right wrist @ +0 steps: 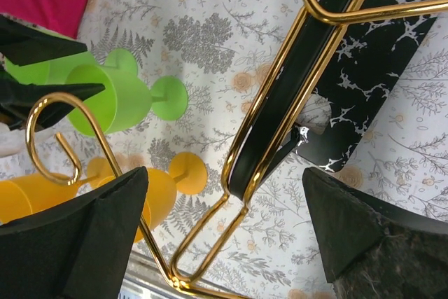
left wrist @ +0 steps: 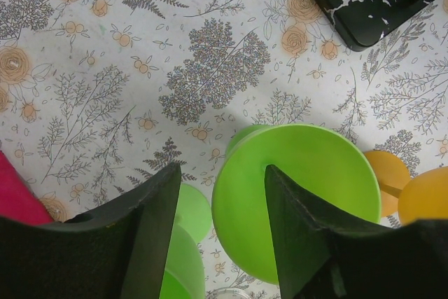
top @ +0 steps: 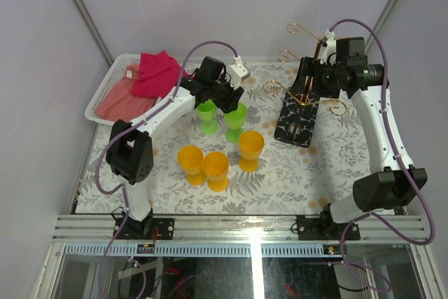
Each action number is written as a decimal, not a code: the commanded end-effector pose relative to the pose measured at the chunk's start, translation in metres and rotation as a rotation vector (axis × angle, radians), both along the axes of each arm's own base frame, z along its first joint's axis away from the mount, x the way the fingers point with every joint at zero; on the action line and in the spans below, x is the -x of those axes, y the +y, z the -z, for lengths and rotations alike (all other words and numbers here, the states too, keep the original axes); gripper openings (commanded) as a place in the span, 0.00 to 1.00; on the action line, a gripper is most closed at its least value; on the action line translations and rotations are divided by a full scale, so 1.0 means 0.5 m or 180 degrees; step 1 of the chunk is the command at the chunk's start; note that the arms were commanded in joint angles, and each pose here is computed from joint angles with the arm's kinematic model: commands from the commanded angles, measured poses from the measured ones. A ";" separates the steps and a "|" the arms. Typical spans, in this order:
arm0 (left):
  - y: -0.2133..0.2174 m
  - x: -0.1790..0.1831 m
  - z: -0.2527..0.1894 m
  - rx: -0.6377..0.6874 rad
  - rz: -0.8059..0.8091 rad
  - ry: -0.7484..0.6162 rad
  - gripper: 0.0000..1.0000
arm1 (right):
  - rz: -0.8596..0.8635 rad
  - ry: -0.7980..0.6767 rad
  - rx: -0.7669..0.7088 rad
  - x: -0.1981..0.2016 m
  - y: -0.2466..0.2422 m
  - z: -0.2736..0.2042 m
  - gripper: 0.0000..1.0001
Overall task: Place the wine glass upside down on the wine glass rack
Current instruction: Adjust the wine rack at the center of the board, then pick up the wine glass at the center of the board.
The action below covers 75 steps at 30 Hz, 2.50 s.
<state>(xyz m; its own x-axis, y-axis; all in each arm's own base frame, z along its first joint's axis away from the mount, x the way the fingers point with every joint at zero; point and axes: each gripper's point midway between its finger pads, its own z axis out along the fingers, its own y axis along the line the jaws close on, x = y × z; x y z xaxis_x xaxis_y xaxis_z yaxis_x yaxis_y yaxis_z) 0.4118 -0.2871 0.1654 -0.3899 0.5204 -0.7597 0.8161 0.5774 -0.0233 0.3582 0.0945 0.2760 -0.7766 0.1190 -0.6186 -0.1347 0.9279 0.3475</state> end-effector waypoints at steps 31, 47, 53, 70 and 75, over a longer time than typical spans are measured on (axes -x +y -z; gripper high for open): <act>0.007 -0.012 -0.033 -0.0121 -0.0019 -0.0198 0.50 | 0.0267 -0.0211 0.0443 0.063 -0.058 -0.106 0.99; 0.000 -0.009 -0.038 -0.0104 0.0067 -0.0187 0.00 | 0.0322 -0.1508 0.0234 0.021 -0.050 -0.283 0.73; -0.002 -0.007 -0.054 -0.0049 0.0061 -0.0209 0.00 | 0.0390 -0.1631 0.0071 -0.005 -0.040 -0.297 0.95; 0.070 -0.057 -0.284 0.0335 -0.0794 -0.1033 0.00 | 0.0293 -0.2531 -0.0587 -0.049 0.008 -0.402 0.99; 0.103 -0.059 -0.451 0.1142 -0.1138 -0.1590 0.00 | -0.0046 -0.2486 -0.0771 -0.050 0.048 -0.409 0.99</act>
<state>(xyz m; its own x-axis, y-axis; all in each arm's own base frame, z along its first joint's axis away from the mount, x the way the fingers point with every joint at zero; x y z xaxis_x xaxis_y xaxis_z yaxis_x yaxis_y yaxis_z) 0.4290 -0.2518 0.2904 -0.2664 0.3643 -0.8923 0.6605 0.7432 0.1062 0.3923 0.0970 0.4285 -0.2489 0.2766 -0.9282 -0.2774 0.8978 0.3419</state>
